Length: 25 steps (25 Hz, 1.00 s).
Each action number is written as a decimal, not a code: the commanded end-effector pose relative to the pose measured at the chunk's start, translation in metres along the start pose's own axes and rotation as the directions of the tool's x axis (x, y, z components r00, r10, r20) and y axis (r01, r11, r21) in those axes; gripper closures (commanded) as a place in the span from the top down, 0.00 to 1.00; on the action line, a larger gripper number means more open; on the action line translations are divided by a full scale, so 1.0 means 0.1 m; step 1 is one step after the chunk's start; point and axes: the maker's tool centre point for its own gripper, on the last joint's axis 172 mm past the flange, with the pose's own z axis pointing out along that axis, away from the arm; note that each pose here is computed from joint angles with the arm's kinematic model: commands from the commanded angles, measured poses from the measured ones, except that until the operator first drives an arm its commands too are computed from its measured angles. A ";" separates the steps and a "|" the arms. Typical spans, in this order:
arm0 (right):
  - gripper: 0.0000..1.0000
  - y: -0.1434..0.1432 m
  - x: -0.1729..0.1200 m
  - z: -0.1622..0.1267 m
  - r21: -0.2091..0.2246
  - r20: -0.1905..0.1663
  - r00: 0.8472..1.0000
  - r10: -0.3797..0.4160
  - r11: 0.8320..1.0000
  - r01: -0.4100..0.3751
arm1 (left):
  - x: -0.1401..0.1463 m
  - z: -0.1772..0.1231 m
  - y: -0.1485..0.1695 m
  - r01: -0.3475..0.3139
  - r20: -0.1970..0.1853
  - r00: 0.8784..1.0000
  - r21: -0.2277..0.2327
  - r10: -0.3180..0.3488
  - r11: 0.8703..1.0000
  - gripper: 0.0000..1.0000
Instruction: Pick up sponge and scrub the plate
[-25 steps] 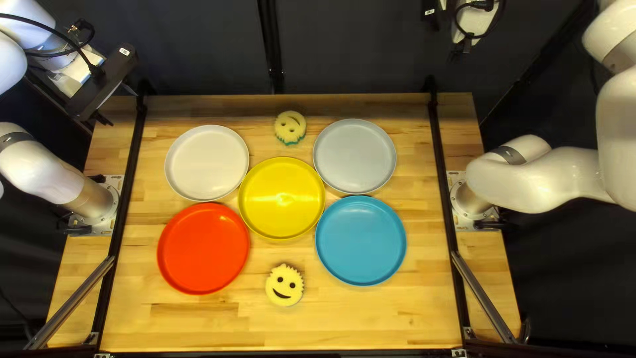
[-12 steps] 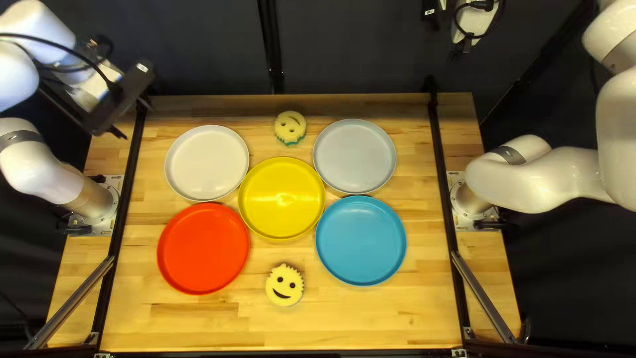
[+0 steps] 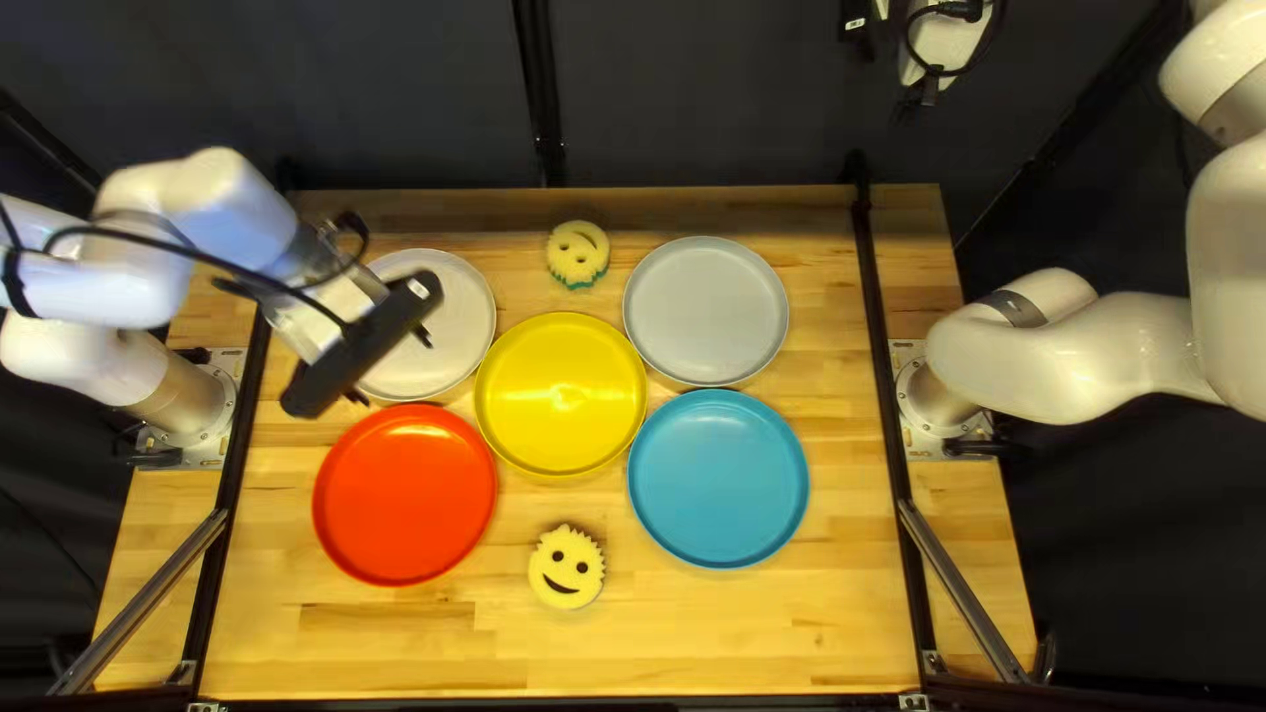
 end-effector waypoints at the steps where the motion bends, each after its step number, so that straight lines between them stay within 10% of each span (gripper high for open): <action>1: 1.00 0.00 0.00 0.00 0.000 0.000 1.000 0.000 1.000 0.000 | 0.02 0.11 0.05 0.004 0.031 1.000 0.001 -0.004 1.000 1.00; 14: 1.00 0.00 0.00 0.00 0.000 0.000 1.000 0.000 1.000 0.000 | 1.19 1.00 0.33 -0.135 0.243 0.963 0.052 0.118 0.990 1.00; 25: 1.00 0.00 0.00 0.00 0.000 0.000 1.000 0.000 1.000 0.000 | 1.24 1.12 0.37 -0.124 0.236 0.966 0.071 0.104 0.990 1.00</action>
